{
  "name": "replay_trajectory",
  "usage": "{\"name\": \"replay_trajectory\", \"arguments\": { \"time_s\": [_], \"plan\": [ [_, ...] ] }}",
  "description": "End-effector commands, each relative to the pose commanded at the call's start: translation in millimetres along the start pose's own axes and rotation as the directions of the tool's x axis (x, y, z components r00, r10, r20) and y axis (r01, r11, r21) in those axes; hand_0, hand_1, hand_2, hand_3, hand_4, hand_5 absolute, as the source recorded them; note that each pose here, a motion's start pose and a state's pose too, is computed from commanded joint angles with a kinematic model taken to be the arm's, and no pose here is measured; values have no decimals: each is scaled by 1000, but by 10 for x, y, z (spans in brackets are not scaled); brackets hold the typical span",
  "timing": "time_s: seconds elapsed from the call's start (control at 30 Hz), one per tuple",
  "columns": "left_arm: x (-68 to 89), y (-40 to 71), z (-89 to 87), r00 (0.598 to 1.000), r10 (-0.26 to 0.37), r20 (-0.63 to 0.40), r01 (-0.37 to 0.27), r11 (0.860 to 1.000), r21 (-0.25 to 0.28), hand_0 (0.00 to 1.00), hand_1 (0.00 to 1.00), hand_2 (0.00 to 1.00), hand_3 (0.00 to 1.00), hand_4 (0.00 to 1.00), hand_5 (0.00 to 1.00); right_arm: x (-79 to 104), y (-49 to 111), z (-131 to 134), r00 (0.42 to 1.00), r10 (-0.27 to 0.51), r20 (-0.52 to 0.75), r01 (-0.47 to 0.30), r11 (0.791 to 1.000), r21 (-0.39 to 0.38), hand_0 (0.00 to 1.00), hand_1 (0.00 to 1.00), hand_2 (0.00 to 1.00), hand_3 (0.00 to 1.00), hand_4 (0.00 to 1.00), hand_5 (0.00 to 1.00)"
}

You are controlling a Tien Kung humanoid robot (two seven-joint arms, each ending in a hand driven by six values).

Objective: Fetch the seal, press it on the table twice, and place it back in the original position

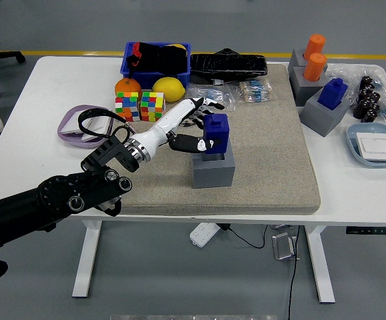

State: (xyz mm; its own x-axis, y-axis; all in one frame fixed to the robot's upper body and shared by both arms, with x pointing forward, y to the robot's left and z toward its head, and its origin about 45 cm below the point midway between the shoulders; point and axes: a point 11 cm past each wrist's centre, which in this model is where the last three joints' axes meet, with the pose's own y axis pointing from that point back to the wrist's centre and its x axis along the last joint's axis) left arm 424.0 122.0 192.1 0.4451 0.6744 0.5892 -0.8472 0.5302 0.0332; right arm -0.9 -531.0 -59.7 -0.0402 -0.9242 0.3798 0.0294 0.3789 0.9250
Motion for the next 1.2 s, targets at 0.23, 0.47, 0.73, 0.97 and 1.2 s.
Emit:
{"name": "replay_trajectory", "arguments": {
  "time_s": [0.23, 0.47, 0.73, 0.97, 1.2],
  "plan": [
    [-16, 18, -47, 1000, -3, 1, 3, 1000, 12, 480, 409, 375, 763, 667, 2, 9, 1, -1, 1000, 2, -1, -2, 1000, 0, 771, 685, 694, 628, 707, 358],
    [-67, 29, -30, 1000, -14, -11, 14, 1000, 9, 480, 412, 376, 763, 670, 2, 21, 3, -3, 1000, 4, -1, -4, 1000, 0, 772, 685, 694, 629, 707, 358],
    [-111, 39, -68, 1000, -20, -5, 21, 1000, 16, 482, 412, 376, 763, 670, 2, -2, 0, 6, 1000, 0, -2, 0, 1000, -1, 772, 685, 694, 629, 707, 358],
    [-97, 30, -78, 1000, -19, 8, 19, 1000, 18, 481, 412, 377, 763, 671, 2, 24, 4, -5, 1000, 4, -4, -4, 1000, 1, 772, 685, 694, 629, 707, 357],
    [-86, 19, -72, 1000, -13, 12, 12, 1000, 14, 481, 413, 378, 763, 671, 2, 19, 4, -12, 1000, 3, -2, -3, 1000, 2, 773, 685, 694, 629, 708, 358]
  ]
}}
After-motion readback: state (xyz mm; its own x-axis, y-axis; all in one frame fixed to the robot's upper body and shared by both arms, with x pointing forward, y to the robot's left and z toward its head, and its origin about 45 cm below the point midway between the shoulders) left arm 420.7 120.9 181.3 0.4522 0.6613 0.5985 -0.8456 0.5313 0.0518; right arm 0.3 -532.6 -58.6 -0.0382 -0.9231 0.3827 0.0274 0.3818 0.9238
